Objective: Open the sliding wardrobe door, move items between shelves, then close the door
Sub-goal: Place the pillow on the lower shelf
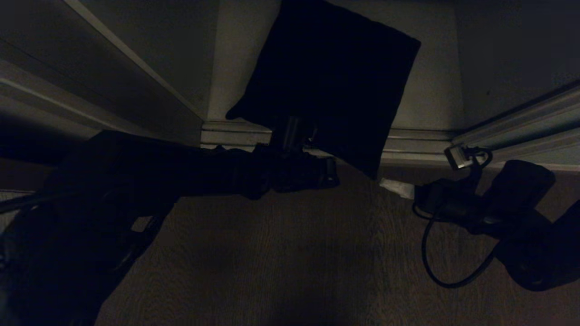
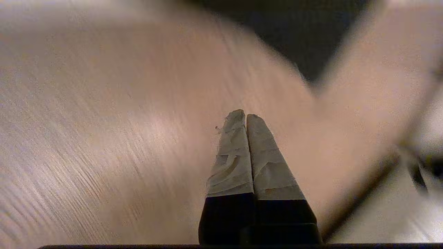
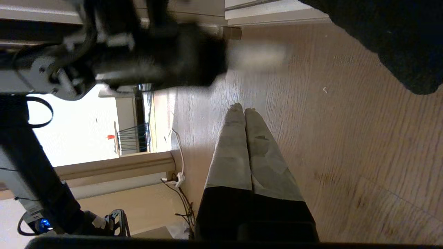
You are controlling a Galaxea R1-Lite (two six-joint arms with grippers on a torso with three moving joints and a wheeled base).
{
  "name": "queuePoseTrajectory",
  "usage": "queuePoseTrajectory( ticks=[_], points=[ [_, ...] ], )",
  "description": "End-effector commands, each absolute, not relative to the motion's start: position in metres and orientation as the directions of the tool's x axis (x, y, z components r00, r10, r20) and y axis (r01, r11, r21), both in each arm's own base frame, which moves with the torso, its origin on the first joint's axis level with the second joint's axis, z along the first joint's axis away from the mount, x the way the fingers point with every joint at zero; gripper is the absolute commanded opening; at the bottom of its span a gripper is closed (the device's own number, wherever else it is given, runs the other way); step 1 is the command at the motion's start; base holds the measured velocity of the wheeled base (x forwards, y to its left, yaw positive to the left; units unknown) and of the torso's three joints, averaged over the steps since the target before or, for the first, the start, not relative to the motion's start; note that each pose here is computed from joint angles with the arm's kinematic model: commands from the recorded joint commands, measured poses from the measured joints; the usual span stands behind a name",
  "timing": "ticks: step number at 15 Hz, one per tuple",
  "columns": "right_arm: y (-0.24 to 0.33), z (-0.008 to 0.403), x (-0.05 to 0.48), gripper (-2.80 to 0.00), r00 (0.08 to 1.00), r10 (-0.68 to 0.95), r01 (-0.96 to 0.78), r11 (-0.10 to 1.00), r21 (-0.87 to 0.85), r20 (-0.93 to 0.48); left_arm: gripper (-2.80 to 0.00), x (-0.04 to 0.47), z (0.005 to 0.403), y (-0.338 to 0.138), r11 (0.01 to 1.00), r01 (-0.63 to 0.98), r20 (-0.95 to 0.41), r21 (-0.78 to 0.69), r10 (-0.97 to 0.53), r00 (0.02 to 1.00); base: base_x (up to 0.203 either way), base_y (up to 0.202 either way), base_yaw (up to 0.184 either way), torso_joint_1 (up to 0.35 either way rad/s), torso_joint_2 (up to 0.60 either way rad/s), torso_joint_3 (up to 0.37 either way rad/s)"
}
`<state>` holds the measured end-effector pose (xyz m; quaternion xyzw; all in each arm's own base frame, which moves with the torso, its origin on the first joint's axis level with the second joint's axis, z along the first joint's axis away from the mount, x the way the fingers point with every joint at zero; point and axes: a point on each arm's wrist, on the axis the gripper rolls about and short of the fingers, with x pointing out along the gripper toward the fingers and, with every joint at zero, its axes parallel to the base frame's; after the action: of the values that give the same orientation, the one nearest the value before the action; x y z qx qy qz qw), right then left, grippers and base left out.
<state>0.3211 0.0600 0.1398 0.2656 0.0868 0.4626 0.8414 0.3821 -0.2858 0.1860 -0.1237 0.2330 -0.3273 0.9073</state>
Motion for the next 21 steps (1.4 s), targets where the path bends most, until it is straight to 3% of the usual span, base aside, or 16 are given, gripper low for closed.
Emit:
queuePoseTrajectory(
  ticks=[1, 5, 8, 14, 21],
  points=[
    [0.061, 0.139, 0.321, -2.8, 0.55, 0.829, -0.736, 0.424, 0.527, 0.101, -2.8, 0.404, 0.176, -0.298, 0.82, 0.475, -0.291, -0.319, -0.562, 0.774, 0.0, 0.0, 0.0, 0.0, 0.0, 0.0],
    [0.062, 0.135, 0.322, -2.8, 0.548, 0.83, -0.737, 0.422, 0.528, 0.101, -2.8, 0.426, 0.147, -0.314, 0.878, 0.455, -0.063, -0.15, -0.468, 0.881, 0.0, 0.0, 0.0, 0.0, 0.0, 0.0],
    [0.06, 0.14, 0.319, -2.8, 0.55, 0.828, -0.744, 0.424, 0.516, 0.113, -2.8, 0.419, 0.136, -0.332, 0.876, 0.476, -0.026, -0.086, -0.479, 0.877, 0.0, 0.0, 0.0, 0.0, 0.0, 0.0],
    [0.063, 0.13, 0.326, -2.8, 0.549, 0.831, -0.73, 0.422, 0.538, 0.093, -2.8, 0.412, 0.176, -0.329, 0.907, 0.416, 0.344, -0.065, -0.371, 0.862, 0.0, 0.0, 0.0, 0.0, 0.0, 0.0],
    [0.072, 0.105, 0.337, -2.8, 0.537, 0.842, -0.702, 0.414, 0.579, 0.049, -2.8, 0.4, 0.175, -0.335, 0.92, 0.374, 0.382, -0.116, -0.306, 0.872, 0.0, 0.0, 0.0, 0.0, 0.0, 0.0]
  ],
)
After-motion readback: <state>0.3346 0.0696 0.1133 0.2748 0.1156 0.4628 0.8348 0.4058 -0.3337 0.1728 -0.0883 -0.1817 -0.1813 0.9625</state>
